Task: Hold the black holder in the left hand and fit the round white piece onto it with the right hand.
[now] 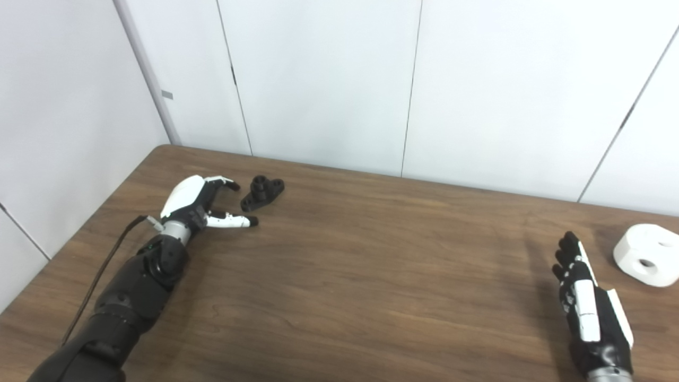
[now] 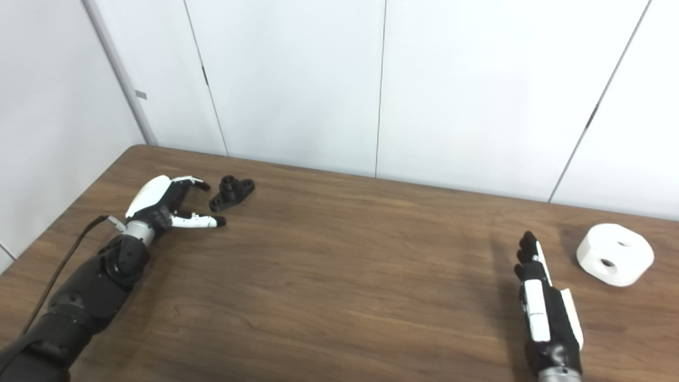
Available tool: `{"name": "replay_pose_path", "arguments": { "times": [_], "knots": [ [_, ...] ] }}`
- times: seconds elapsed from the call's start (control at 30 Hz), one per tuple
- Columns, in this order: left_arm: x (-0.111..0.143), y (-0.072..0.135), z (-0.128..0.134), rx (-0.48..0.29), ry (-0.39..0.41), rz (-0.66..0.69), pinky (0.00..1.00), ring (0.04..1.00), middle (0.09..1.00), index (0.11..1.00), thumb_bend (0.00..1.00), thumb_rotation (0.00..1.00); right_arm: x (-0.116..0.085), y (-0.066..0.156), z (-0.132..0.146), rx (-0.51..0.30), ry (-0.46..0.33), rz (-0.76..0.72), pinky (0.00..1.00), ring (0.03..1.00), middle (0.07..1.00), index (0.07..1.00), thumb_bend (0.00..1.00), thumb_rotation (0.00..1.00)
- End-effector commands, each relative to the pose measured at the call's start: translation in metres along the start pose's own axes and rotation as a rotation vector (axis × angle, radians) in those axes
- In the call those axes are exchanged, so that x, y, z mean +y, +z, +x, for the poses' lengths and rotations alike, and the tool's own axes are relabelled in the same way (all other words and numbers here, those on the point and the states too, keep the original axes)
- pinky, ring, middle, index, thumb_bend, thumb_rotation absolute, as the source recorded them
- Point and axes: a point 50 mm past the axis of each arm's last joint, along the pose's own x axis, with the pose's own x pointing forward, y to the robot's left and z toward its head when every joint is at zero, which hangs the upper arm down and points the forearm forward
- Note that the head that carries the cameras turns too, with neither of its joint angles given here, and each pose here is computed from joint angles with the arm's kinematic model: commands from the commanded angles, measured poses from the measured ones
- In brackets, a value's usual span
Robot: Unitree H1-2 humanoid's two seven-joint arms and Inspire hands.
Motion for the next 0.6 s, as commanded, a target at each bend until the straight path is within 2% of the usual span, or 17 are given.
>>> {"name": "replay_pose_path", "arguments": {
  "times": [0.0, 0.33, 0.57],
  "knots": [
    [-0.0023, 0.0093, 0.0071, -0.020, -0.023, 0.005, 0.95, 0.935, 0.889, 0.749, 0.96, 0.28, -0.0001, 0.0149, 0.0077, -0.079, 0.003, -0.001, 1.00, 1.000, 1.000, 1.000, 0.56, 1.00],
    [-0.0068, 0.0137, 0.0095, -0.023, -0.024, -0.021, 0.93, 0.933, 0.888, 0.750, 0.97, 0.28, 0.0022, 0.0148, 0.0062, -0.082, 0.012, 0.006, 1.00, 1.000, 1.000, 1.000, 0.51, 1.00],
    [-0.0090, 0.0175, 0.0113, -0.030, -0.031, -0.023, 0.94, 0.935, 0.890, 0.751, 0.97, 0.29, 0.0037, 0.0156, 0.0053, -0.077, 0.013, 0.013, 1.00, 1.000, 1.000, 1.000, 0.51, 1.00]
  ]
}}
